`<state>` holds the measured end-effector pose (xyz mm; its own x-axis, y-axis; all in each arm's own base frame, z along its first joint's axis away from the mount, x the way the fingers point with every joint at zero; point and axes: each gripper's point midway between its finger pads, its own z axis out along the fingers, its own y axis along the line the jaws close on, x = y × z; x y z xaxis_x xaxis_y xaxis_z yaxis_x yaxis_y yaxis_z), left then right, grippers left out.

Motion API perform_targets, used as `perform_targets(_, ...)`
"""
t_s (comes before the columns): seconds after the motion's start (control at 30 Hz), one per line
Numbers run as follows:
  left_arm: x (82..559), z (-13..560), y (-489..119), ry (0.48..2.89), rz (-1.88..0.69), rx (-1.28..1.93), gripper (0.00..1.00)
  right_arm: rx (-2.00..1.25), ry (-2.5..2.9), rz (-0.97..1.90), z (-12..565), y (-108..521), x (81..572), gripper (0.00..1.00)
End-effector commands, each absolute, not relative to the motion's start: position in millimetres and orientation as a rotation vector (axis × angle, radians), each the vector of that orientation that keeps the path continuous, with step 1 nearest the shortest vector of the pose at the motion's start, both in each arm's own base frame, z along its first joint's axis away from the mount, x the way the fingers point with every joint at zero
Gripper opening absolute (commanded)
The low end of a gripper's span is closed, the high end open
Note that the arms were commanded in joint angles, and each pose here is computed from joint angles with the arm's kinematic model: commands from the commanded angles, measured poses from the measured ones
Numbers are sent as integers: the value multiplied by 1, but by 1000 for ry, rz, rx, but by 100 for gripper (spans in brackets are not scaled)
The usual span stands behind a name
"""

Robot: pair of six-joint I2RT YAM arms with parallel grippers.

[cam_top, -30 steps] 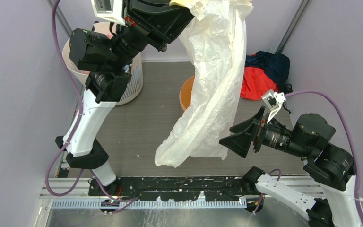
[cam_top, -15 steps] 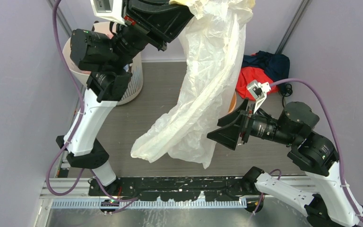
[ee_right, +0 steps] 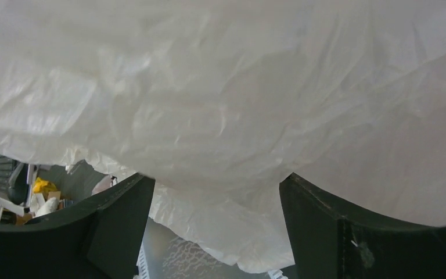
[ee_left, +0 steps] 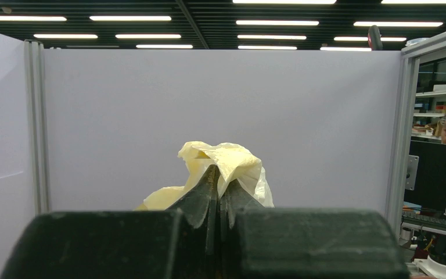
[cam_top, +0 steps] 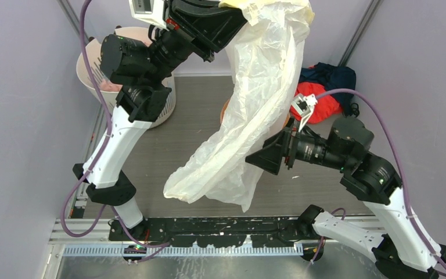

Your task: Put the trash bags into the trash bin

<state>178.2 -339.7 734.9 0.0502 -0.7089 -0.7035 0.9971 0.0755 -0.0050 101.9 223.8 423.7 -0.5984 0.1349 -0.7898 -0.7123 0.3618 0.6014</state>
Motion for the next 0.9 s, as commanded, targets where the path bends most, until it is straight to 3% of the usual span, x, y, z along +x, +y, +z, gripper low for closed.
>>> perform_targets(0.0, 166, 752, -323, 541, -1417, 556, 1, -449, 1808, 1291, 428, 228, 120, 82)
perform_targets(0.1, 167, 752, -325, 540, -1422, 555, 1, -445, 1776, 1303, 433, 229, 121, 73)
perform_targets(0.3, 168, 750, -327, 541, -1431, 557, 1, -435, 1739, 1308, 441, 229, 123, 19)
perform_targets(0.57, 162, 751, -321, 541, -1427, 565, 1, -381, 1731, 1203, 447, 218, 136, 2)
perform_targets(0.87, 150, 757, -306, 539, -1400, 595, 0, -194, 1746, 831, 442, 188, 196, 1)
